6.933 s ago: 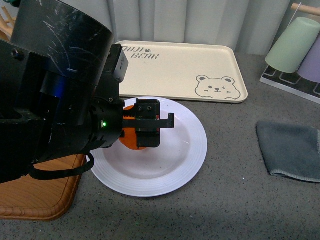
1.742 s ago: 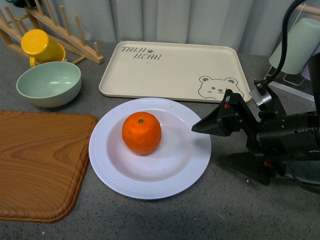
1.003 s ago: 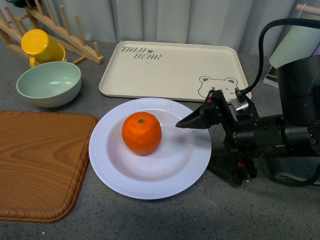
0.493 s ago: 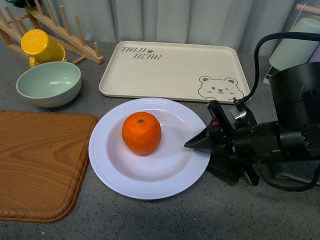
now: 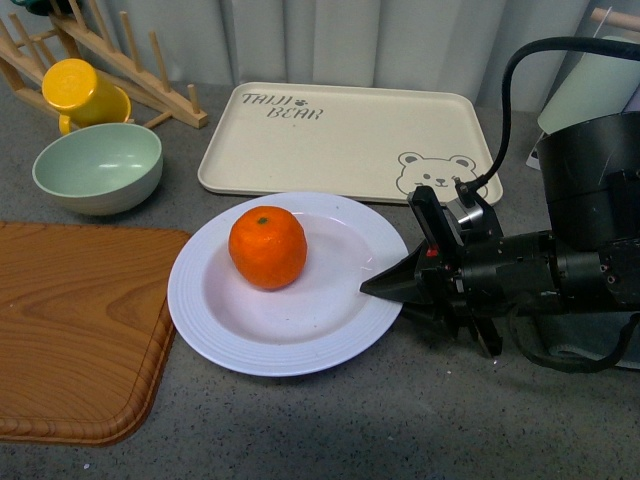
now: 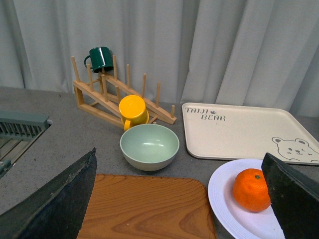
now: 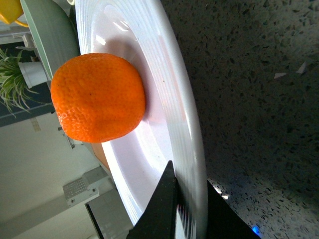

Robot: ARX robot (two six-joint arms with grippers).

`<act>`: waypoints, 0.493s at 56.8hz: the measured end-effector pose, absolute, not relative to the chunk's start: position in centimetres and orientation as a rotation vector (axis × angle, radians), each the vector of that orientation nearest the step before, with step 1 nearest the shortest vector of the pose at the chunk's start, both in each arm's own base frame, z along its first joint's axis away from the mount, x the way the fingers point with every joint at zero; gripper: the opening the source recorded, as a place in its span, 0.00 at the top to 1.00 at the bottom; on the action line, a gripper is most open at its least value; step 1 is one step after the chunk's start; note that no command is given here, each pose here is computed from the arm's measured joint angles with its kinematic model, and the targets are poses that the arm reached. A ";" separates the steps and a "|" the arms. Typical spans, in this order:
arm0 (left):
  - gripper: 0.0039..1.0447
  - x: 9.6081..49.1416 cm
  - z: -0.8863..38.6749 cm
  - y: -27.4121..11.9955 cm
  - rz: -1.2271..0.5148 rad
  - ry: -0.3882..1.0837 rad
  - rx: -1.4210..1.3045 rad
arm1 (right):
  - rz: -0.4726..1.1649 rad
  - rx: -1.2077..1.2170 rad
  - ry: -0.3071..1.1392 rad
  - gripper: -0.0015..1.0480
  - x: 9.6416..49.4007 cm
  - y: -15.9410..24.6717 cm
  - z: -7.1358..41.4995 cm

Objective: Place orange and plate with both arms

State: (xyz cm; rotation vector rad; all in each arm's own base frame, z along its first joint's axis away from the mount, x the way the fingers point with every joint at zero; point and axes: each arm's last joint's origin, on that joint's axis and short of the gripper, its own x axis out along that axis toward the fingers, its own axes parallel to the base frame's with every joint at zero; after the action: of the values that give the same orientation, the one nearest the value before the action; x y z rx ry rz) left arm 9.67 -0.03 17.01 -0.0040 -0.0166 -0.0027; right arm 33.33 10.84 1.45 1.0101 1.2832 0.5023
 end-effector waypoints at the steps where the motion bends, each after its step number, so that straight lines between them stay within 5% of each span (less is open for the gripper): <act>1: 0.06 9.7 17.0 0.0 -0.002 -0.017 -0.004 | 0.504 1.012 1.281 0.97 33.3 10.8 1.5; 28: 0.06 9.7 17.0 0.0 -0.003 -0.017 -0.004 | 0.595 1.145 1.040 0.97 34.2 11.0 3.9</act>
State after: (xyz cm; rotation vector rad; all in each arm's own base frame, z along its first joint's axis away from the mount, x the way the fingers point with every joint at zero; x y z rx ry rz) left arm 9.67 -0.03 17.01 -0.0040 -0.0166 -0.0027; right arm 34.23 11.05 3.86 1.1453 1.0401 0.5946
